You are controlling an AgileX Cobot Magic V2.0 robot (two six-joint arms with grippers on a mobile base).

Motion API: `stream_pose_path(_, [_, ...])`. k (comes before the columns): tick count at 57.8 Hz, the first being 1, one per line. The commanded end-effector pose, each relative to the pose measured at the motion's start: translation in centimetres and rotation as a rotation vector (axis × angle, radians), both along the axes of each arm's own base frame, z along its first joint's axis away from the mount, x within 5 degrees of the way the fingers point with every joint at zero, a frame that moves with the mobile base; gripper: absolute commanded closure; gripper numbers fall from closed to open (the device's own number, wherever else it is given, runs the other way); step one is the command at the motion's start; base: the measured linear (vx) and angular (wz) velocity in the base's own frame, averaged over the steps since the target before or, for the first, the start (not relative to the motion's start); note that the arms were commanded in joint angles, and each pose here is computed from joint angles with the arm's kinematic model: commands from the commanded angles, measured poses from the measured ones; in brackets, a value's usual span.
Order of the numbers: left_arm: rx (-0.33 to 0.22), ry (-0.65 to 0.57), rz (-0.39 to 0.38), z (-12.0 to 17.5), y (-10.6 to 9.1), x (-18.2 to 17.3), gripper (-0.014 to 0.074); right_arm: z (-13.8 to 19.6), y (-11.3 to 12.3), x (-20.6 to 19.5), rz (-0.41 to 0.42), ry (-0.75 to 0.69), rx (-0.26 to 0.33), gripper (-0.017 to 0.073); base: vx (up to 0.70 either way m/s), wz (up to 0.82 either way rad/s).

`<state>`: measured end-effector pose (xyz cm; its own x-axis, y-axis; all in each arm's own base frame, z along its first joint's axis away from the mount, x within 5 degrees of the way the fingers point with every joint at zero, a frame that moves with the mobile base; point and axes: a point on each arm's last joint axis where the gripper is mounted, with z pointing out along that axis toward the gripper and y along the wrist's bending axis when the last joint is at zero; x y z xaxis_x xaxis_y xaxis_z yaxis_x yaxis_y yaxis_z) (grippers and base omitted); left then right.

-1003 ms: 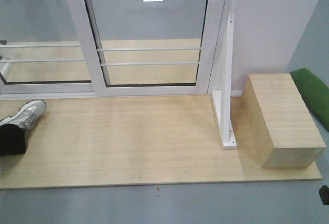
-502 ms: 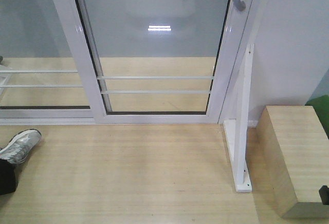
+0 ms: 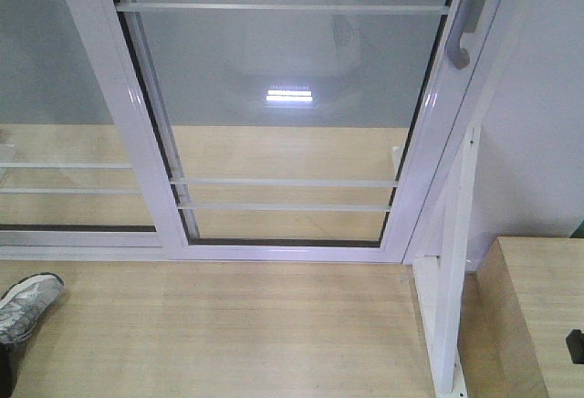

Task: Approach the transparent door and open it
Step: 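Move the open right gripper toward the silver door handle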

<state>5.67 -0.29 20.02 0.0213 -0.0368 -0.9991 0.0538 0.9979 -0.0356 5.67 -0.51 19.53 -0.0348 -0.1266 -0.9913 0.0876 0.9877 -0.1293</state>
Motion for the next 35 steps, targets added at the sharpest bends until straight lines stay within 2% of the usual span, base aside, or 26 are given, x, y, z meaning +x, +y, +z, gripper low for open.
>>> stream_pose_path(1, [-0.02,-0.063,-0.01,-0.2,-0.07,-0.01,0.0599,0.33,-0.04,-0.07,-0.008,-0.076,-0.015,0.0567,0.26,0.02])
stream_pose_path(35, [-0.02,-0.063,-0.01,-0.2,-0.07,-0.01,0.0599,0.33,-0.04,-0.07,-0.008,-0.076,-0.015,0.0567,0.17,-0.01])
